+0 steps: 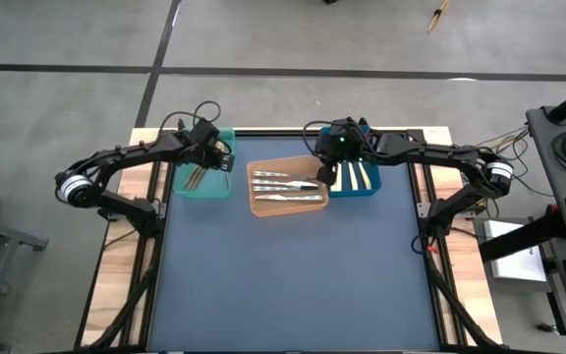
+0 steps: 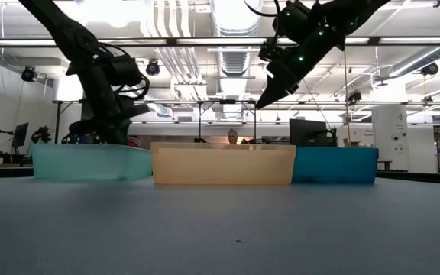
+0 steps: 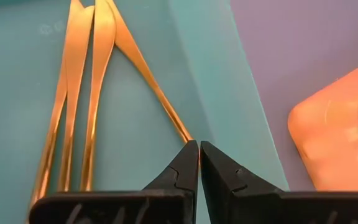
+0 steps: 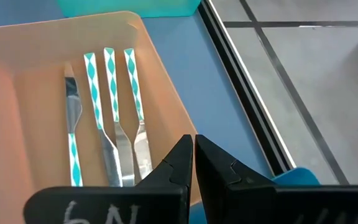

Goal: Sort silverware by color (type)
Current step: Adjust the gold knives in the green bin, then return to Home Position

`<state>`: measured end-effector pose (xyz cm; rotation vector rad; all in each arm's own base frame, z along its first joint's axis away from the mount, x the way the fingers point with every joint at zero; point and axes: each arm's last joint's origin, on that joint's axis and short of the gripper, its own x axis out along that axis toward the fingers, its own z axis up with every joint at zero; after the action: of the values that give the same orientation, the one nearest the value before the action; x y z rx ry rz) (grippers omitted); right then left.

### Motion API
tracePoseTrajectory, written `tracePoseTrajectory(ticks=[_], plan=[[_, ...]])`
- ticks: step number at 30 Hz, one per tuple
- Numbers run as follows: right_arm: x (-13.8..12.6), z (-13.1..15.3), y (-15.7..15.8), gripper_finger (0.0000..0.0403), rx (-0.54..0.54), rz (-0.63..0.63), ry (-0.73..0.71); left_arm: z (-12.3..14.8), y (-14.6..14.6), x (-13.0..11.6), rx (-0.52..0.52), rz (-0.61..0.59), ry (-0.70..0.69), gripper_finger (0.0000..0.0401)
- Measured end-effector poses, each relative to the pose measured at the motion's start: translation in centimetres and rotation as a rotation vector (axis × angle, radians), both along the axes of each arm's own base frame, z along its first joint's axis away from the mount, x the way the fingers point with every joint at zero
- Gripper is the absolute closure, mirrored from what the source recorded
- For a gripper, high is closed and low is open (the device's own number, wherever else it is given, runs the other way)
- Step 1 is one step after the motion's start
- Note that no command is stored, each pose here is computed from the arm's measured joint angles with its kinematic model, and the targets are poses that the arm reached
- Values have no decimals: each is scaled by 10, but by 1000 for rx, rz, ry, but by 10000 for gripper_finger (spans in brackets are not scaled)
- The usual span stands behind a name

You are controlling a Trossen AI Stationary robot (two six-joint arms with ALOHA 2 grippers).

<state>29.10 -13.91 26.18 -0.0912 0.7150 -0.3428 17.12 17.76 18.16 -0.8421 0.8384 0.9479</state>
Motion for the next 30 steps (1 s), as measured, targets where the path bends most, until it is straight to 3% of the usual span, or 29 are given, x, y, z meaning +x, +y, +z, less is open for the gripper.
tracePoseTrajectory(ticks=[10,30], plan=[[-3,0,-6,394,-16,-7,5,-7,1,1,-29,108,27,401],[-1,2,-8,394,-51,9,-11,-10,-3,7,-35,105,28,401]])
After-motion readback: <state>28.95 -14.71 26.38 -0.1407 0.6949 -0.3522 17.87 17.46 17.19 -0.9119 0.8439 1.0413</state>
